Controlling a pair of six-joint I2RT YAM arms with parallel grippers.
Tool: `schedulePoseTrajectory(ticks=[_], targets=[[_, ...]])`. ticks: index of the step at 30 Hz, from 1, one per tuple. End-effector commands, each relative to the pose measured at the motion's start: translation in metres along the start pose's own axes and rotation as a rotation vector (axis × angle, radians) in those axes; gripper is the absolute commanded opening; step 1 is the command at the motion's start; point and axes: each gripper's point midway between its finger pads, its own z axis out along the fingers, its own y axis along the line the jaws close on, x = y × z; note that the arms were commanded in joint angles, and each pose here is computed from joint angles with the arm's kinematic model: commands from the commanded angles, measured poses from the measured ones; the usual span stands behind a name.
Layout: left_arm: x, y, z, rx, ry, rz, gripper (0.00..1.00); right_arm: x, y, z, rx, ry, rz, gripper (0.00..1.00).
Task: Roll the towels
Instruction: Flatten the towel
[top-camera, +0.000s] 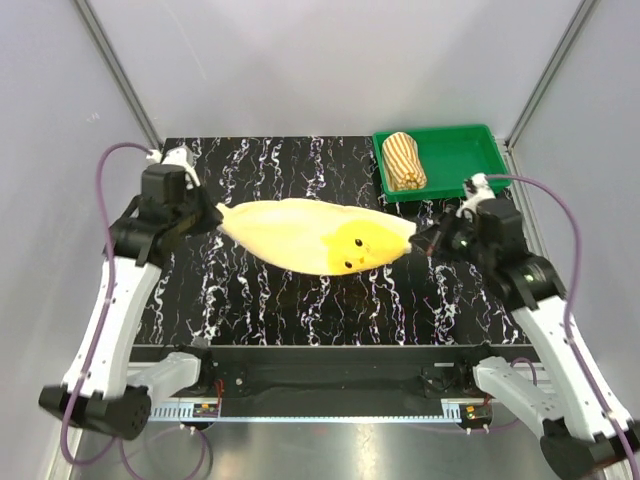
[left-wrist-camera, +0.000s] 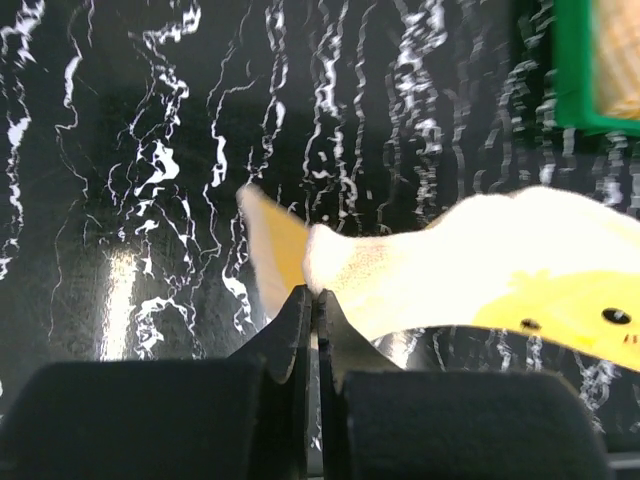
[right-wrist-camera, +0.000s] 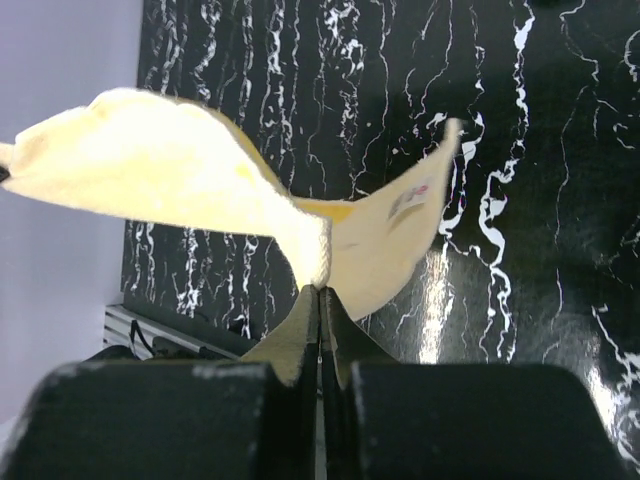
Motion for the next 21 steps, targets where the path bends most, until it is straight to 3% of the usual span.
schedulePoseTrajectory(ticks=[1,4,8,21], targets=[[-0.004,-0.009,-0.046,0.067,-0.047,0.012,0.0,0.005,-0.003,-0.04,0.049,-0.015,0.011,0.0],[-0.012,-0.012,-0.06,0.076,-0.059,0.023,0.0,0.002,-0.006,-0.043,0.08,-0.018,-0.004,0.0],[-0.006,-0.009,-0.036,0.042,0.003,0.023,0.0,-0.002,-0.018,-0.018,0.145,0.007,-0.011,0.0],[0.048,0.013,0.133,-0.098,0.294,-0.016,0.0,0.012,-0.11,0.123,0.409,0.169,0.008,0.0]])
